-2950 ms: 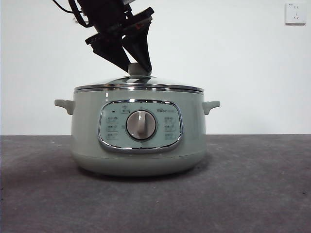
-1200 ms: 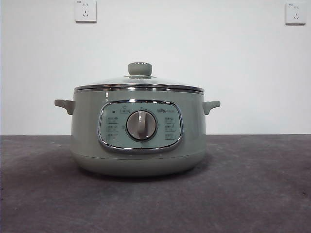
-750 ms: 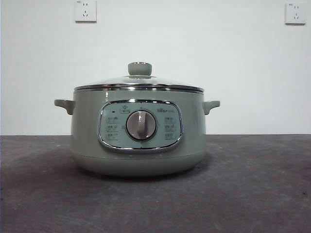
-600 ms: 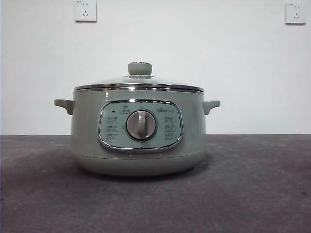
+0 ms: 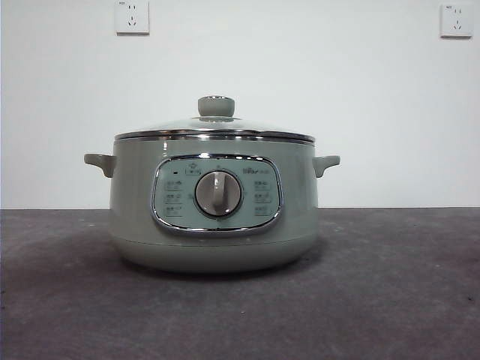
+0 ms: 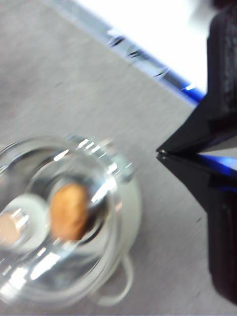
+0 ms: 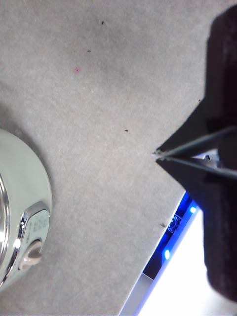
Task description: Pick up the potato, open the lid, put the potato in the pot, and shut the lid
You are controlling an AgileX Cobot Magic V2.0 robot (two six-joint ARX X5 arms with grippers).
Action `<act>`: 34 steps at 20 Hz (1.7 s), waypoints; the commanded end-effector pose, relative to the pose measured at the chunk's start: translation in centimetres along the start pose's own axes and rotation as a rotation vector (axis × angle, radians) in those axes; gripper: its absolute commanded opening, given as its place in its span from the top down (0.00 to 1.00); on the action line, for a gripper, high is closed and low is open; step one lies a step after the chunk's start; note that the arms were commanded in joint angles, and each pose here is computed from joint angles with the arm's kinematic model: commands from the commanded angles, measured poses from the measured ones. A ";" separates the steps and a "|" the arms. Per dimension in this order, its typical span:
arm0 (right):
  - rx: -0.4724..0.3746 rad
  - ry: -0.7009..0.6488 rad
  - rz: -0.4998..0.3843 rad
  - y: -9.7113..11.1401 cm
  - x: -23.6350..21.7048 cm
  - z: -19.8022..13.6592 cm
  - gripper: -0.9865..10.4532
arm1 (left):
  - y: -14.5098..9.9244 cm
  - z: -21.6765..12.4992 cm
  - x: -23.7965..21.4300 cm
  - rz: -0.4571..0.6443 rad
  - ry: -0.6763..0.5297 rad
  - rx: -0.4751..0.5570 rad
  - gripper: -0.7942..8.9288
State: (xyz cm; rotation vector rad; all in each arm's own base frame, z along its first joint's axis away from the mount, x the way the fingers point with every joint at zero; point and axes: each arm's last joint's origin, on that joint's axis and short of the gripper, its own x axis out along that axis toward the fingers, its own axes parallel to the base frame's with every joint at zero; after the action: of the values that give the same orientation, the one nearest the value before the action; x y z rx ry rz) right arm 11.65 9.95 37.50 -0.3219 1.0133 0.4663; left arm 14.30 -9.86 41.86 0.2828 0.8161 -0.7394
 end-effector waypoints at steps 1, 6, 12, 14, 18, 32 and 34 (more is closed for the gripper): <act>0.007 0.007 -0.004 0.0 0.2 -0.1 0.91 | 1.1 -0.3 -0.9 0.063 -0.060 0.013 0.92; 0.007 0.007 -0.004 0.0 0.2 -0.1 0.91 | 3.7 -6.6 0.7 0.288 -0.389 -0.116 0.92; 0.007 0.007 -0.004 0.0 0.2 -0.1 0.91 | 4.8 -19.2 8.8 0.499 -0.733 -0.237 0.92; 0.007 0.007 -0.004 0.0 0.2 -0.1 0.91 | 4.6 -21.9 10.7 0.522 -0.736 -0.259 0.92; 0.007 0.007 -0.004 0.0 0.2 -0.1 0.91 | 4.6 -24.3 12.9 0.532 -0.741 -0.263 0.92; 0.007 0.007 -0.004 0.0 0.2 -0.1 0.91 | 4.9 -25.3 13.3 0.665 -0.661 -0.346 0.92; 0.007 0.007 -0.004 0.0 0.2 -0.1 0.91 | 4.9 -25.3 13.4 0.663 -0.651 -0.350 0.92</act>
State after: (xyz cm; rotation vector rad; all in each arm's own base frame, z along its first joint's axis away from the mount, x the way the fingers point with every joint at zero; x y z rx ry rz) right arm 11.65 9.95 37.50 -0.3221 1.0132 0.4660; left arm 9.67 -0.34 15.10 -0.0108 0.1813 -0.0391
